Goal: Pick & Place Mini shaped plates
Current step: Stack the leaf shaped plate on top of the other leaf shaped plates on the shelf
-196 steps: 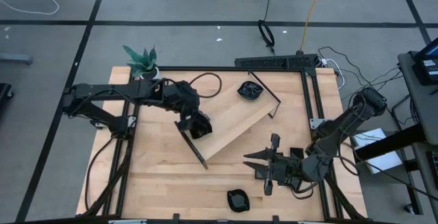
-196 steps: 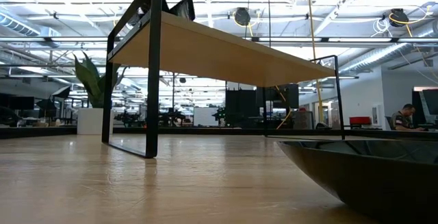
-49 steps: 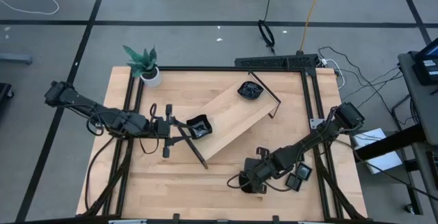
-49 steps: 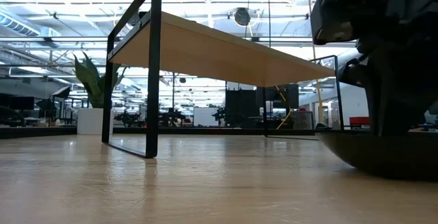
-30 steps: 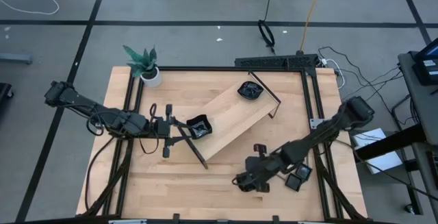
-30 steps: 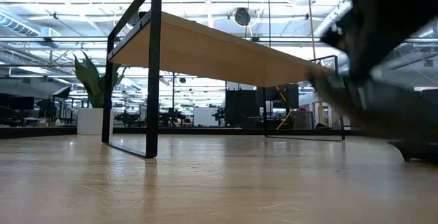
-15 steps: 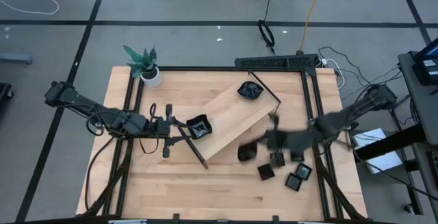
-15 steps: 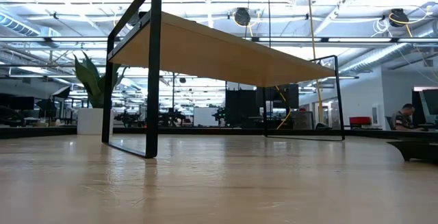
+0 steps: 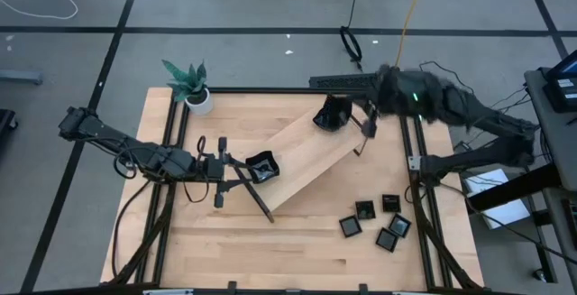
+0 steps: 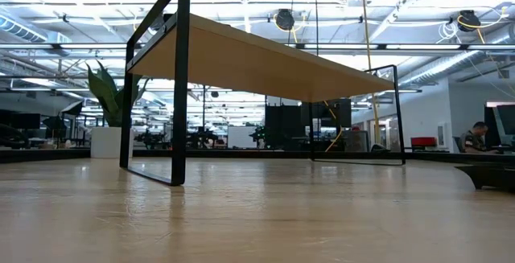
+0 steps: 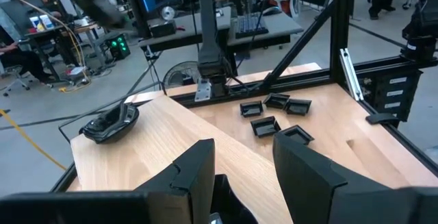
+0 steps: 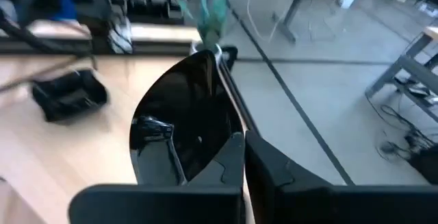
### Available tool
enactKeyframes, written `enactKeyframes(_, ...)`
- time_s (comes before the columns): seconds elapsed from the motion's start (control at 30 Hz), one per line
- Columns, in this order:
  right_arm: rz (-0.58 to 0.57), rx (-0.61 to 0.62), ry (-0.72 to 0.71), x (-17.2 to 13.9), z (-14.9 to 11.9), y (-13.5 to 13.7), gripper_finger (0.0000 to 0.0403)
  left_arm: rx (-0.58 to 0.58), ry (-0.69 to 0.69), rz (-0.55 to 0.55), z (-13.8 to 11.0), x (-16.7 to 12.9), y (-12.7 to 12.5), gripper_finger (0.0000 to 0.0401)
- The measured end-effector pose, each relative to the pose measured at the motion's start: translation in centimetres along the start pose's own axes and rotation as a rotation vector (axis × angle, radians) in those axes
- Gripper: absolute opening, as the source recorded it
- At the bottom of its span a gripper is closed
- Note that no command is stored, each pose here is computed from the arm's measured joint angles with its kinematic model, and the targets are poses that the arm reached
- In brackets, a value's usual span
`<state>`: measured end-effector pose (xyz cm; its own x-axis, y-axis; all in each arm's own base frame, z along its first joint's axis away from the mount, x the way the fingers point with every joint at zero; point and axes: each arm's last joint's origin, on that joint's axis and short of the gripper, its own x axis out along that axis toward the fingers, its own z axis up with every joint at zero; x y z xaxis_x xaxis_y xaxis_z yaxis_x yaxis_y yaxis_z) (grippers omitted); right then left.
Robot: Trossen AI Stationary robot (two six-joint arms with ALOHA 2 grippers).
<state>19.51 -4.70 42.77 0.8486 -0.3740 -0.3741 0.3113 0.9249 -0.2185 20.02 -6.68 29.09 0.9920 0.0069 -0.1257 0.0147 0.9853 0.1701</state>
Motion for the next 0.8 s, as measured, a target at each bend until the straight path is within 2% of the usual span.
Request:
enactKeyframes(0.17, -0.075, -0.086, 0.141, 2.4, 3.3, -3.8, 0.0000, 0.000, 0.000, 0.000, 0.0, 0.0, 0.0, 0.0152)
enactKeyframes(0.23, -0.060, -0.107, 0.202, 3.8, 3.8, -5.1, 0.0000, 0.000, 0.000, 0.000, 0.0, 0.0, 0.0, 0.0152)
enactKeyframes(0.43, 0.209, -0.209, 0.402, 7.8, 2.0, -6.9, 0.0000, 0.000, 0.000, 0.000, 0.0, 0.0, 0.0, 0.0152)
enactKeyframes(0.6, 0.377, -0.141, 0.486, 9.9, 0.0, -7.9, 0.0000, 0.000, -0.001, 0.000, 0.0, 0.0, 0.0, 0.0152)
enactKeyframes(0.8, 0.456, -0.127, 0.569, 12.4, -1.5, -7.8, 0.0000, 0.000, -0.001, 0.000, 0.0, 0.0, 0.0, 0.0152)
